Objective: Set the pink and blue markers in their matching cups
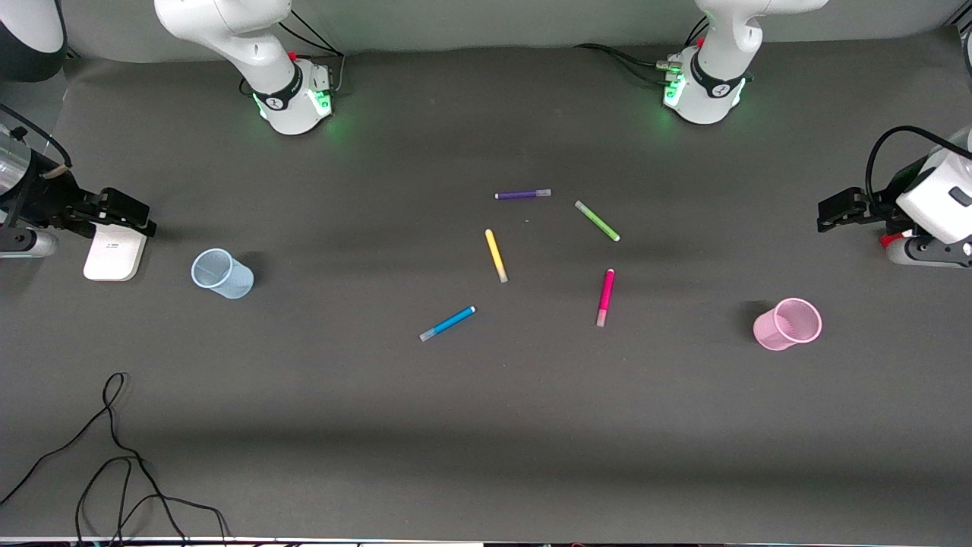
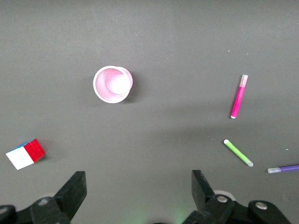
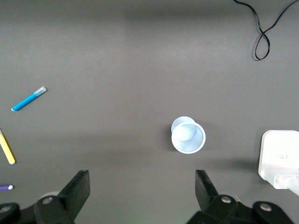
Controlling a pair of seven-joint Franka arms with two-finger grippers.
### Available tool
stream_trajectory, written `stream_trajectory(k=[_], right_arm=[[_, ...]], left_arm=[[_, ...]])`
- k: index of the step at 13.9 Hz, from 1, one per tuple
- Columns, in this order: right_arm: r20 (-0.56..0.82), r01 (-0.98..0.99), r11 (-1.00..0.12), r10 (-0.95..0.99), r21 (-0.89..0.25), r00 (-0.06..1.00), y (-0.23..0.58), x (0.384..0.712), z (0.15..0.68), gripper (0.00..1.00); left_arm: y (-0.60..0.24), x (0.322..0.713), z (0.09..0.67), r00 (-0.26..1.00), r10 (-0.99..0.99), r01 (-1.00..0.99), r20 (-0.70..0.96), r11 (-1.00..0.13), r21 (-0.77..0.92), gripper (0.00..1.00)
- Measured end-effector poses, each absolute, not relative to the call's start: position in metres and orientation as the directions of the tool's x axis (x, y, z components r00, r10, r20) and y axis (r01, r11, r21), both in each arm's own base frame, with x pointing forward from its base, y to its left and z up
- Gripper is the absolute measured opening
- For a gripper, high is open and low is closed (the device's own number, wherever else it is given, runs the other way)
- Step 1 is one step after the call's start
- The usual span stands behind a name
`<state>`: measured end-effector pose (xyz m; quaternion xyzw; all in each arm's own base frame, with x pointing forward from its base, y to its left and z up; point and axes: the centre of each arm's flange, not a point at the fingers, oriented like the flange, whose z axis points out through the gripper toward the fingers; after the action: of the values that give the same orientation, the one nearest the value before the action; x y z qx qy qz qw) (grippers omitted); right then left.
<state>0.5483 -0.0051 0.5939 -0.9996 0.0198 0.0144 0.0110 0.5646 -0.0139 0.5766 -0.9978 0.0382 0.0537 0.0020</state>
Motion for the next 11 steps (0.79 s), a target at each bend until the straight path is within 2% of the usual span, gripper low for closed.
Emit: stream_trajectory(k=[5, 11], right_arm=[[-0.071, -0.160, -0.987, -0.158, -0.014, 0.985, 0.040, 0.553, 0.586, 1.00], [-0.160, -0.384, -0.922, -0.373, -0.044, 0.914, 0.149, 0.614, 0.563, 1.00]], left_arm=[[-0.020, 0.564, 0.578, 0.990, -0.085, -0.085, -0.109, -0.996, 0.006, 1.00], [-0.114, 0.553, 0.578, 0.974, -0.198, -0.197, -0.110, -0.980, 0.019, 1.00]])
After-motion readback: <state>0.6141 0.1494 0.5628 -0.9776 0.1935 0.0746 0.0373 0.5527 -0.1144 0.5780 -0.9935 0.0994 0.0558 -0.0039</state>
